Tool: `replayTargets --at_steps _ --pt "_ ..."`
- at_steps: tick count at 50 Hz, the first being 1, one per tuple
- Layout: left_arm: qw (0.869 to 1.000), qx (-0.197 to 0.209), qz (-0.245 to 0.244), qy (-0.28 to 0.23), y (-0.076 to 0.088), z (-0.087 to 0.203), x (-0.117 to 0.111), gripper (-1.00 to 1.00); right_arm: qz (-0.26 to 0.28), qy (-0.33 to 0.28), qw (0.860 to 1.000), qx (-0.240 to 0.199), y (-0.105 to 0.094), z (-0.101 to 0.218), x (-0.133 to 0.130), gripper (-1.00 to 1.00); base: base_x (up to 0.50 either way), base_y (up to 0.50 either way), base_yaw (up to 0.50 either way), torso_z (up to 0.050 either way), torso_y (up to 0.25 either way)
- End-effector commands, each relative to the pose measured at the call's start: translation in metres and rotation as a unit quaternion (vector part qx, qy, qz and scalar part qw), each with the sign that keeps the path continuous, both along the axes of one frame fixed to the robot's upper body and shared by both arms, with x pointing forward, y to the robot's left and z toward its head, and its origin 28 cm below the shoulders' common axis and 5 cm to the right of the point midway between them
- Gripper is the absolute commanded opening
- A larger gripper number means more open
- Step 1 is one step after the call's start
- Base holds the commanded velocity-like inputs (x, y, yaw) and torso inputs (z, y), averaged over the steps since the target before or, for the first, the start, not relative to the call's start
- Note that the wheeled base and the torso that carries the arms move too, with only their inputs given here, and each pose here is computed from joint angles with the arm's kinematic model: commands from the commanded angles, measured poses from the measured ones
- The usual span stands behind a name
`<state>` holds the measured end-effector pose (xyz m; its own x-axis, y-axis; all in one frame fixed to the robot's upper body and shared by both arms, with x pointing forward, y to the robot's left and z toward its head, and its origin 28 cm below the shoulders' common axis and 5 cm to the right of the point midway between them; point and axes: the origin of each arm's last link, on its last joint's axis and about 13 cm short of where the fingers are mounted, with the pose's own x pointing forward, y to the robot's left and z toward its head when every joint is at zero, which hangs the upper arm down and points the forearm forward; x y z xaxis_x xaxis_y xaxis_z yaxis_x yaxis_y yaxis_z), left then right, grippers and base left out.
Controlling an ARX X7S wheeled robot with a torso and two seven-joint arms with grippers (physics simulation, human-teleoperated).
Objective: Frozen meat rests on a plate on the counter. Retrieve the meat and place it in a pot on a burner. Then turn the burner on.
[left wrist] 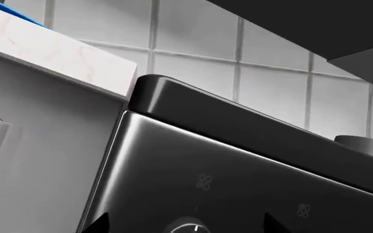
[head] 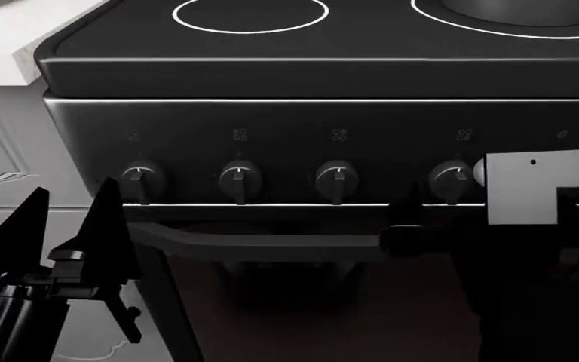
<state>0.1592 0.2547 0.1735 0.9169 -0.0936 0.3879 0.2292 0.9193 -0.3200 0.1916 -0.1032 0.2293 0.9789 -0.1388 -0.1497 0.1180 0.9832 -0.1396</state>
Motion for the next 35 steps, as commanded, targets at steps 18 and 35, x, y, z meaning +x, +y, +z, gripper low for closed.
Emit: replayTargets --at_steps 18,35 --pt "1.0 0.0 -0.001 0.004 -0.0003 -0.0018 0.0014 1.0 -0.002 0.001 1.0 0.0 -0.0013 -0.0018 0.0027 1.0 0.0 0.0 0.0 0.0 0.0" --pt "1.0 0.0 -0.001 0.004 0.0 -0.0021 0.0014 1.0 -0.006 -0.003 1.0 0.001 0.0001 -0.0014 0.0033 -1.0 0.0 0.0 0.0 0.0 0.0"
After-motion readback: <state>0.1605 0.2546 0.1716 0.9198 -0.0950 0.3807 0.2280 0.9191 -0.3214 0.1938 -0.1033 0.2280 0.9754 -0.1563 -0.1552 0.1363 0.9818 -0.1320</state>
